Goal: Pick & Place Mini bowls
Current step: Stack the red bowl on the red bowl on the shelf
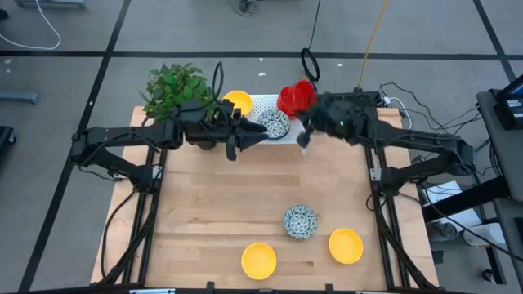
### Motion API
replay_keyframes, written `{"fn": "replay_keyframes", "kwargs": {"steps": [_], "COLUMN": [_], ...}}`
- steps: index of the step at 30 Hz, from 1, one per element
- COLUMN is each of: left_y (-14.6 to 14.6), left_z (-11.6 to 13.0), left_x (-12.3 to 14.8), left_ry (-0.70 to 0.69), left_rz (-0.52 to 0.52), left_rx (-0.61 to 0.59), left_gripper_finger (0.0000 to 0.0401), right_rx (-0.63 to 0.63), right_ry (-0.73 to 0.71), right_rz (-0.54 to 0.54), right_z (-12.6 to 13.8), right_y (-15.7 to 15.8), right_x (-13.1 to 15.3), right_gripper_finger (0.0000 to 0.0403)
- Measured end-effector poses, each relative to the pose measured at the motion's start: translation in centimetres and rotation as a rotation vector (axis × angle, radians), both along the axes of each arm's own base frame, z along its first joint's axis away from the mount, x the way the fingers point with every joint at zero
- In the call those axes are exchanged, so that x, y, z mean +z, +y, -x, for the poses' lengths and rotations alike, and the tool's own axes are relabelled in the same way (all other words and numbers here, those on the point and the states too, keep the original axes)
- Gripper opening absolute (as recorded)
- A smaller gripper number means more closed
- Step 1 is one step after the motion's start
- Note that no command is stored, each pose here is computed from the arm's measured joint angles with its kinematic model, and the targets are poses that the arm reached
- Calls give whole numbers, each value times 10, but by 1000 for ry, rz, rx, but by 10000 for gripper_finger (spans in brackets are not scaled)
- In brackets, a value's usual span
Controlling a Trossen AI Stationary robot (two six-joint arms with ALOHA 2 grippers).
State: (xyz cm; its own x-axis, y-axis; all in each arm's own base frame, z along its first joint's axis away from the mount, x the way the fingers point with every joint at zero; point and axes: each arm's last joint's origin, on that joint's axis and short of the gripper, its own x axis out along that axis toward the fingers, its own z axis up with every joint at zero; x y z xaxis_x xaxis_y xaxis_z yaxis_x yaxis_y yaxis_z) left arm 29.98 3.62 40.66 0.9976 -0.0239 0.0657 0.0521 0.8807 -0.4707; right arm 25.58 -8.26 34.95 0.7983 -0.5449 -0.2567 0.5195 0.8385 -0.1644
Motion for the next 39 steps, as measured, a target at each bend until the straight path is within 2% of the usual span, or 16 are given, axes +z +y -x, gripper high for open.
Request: {"fn": "replay_keyframes", "kwargs": {"steps": [3,5,14,20,29,39], "left_y": [2,2,2,2,6,14], "left_z": [0,0,0,0,1,2], "left_x": [0,0,0,0,0,-2], "left_ry": [0,0,0,1,2,17], "left_rz": [1,-1,-24,-33,-64,-61], "left_rx": [-8,-21,-23,-22,-6,18], "left_gripper_finger": [170,170,170,170,170,170], "right_rx": [-22,-16,1,-30,-36,-39], "right_ry": [-54,-36,31,81,180,160], "right_rz": [-58,-92,-74,-78,-94,-89], "right_z": [-6,-11,-43,-53,-53,-53], "right_y": [-19,-29,-57,-75,-80,-82], "right_x": [-4,-10,-4,-9,-23,-21], "right_gripper_finger": [0,0,0,0,0,0]}}
